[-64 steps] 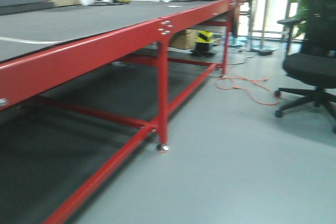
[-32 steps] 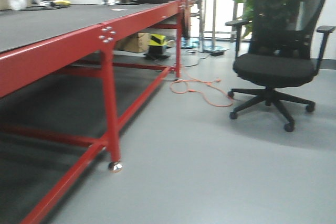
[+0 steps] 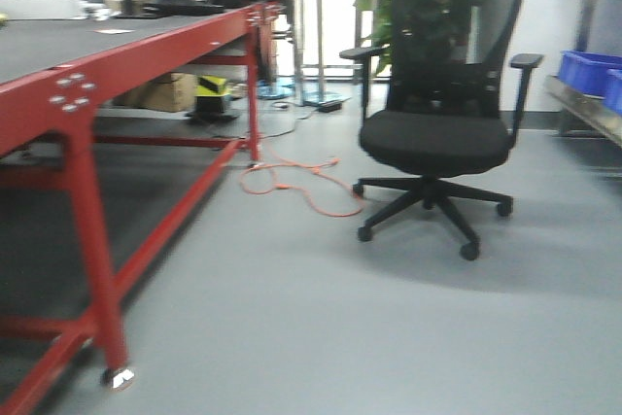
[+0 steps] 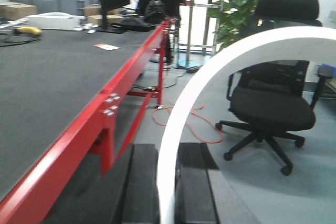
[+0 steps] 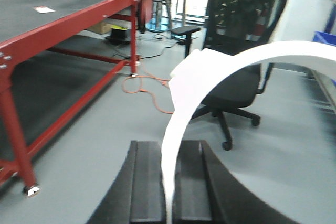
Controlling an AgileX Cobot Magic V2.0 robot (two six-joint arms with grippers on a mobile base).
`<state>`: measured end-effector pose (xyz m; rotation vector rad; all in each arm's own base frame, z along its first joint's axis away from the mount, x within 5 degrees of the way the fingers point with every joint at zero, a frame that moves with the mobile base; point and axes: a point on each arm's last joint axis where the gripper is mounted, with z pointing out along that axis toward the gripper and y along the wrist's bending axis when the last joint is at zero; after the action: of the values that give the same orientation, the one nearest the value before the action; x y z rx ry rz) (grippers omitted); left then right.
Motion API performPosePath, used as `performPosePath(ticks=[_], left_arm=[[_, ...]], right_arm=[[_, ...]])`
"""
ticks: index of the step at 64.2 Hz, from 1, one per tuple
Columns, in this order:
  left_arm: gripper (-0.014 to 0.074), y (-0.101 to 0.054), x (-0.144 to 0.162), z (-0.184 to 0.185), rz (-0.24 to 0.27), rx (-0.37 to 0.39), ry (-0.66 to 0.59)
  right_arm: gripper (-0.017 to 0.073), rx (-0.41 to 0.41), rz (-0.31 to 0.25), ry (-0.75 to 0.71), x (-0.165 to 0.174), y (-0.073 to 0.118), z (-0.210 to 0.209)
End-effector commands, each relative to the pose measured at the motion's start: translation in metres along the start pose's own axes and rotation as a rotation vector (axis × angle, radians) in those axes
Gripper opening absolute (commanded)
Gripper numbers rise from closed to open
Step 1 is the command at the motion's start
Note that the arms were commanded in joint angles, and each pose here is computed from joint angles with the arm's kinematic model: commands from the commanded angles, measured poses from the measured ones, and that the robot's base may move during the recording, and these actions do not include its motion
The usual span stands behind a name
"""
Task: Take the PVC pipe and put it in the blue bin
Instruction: 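Drive the base past the red table to the blue bin shelf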
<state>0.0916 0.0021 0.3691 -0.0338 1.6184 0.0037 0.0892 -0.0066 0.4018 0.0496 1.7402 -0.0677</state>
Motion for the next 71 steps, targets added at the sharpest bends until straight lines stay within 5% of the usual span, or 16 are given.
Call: performPosePath(ticks=[1,71], left_arm=[[-0.0111,-0.0001,-0.0019,-0.001,-0.015,0.002,-0.028],[-0.0111,-0.0001,-0.0019,-0.001,-0.015,0.002,-0.028]], right_arm=[[-0.0167,0.007,-0.01,-0.023,-0.002,-0.0006,-0.0003],[-0.0167,0.008,-0.01,-0.027,-0.0024,-0.0007,-0.0003]])
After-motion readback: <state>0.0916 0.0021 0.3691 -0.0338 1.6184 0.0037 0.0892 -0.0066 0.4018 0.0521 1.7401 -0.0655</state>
